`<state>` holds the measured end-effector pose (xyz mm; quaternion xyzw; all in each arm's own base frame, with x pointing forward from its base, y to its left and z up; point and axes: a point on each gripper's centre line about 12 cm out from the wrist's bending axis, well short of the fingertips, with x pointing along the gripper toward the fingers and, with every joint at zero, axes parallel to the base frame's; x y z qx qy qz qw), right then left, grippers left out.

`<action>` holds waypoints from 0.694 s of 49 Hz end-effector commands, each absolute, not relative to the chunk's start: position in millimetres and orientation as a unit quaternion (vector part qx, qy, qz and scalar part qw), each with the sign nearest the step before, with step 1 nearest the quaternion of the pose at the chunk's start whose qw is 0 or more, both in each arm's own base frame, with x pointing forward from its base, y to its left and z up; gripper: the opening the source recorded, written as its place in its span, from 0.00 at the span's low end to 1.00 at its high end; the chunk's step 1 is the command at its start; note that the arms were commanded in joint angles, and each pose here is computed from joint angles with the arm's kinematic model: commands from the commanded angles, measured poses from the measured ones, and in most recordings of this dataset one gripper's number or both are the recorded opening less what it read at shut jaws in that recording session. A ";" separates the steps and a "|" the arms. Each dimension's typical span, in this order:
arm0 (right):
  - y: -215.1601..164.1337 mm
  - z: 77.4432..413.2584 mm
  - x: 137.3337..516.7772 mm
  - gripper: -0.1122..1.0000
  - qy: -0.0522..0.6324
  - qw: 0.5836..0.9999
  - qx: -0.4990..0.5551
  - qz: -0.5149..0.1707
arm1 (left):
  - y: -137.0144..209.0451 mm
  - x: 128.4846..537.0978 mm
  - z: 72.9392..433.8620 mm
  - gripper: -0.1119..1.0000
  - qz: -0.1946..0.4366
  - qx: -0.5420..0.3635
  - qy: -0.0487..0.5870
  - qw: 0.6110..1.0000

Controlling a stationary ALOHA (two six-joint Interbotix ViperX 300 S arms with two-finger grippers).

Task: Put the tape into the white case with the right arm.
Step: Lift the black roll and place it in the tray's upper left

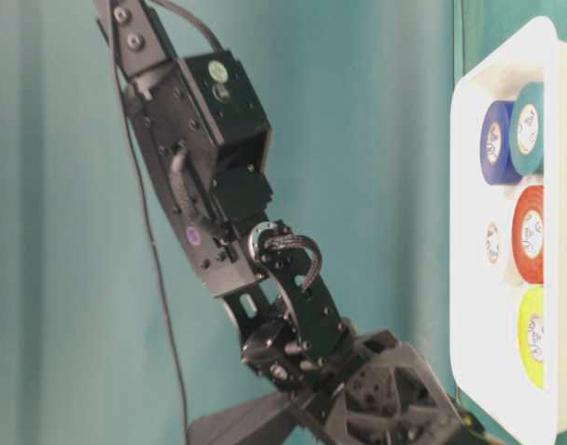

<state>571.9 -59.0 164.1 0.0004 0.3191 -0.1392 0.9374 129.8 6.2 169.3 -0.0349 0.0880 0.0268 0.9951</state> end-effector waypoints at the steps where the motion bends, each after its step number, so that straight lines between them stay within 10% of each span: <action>1: -82.5 199.4 568.7 0.10 0.284 0.946 0.007 -0.155 | 6.3 131.1 173.4 0.11 0.027 -0.036 0.083 0.995; 34: -133.7 181.7 538.7 0.10 0.301 0.934 0.028 -0.189 | 6.3 131.0 172.6 0.11 0.027 -0.036 0.085 0.995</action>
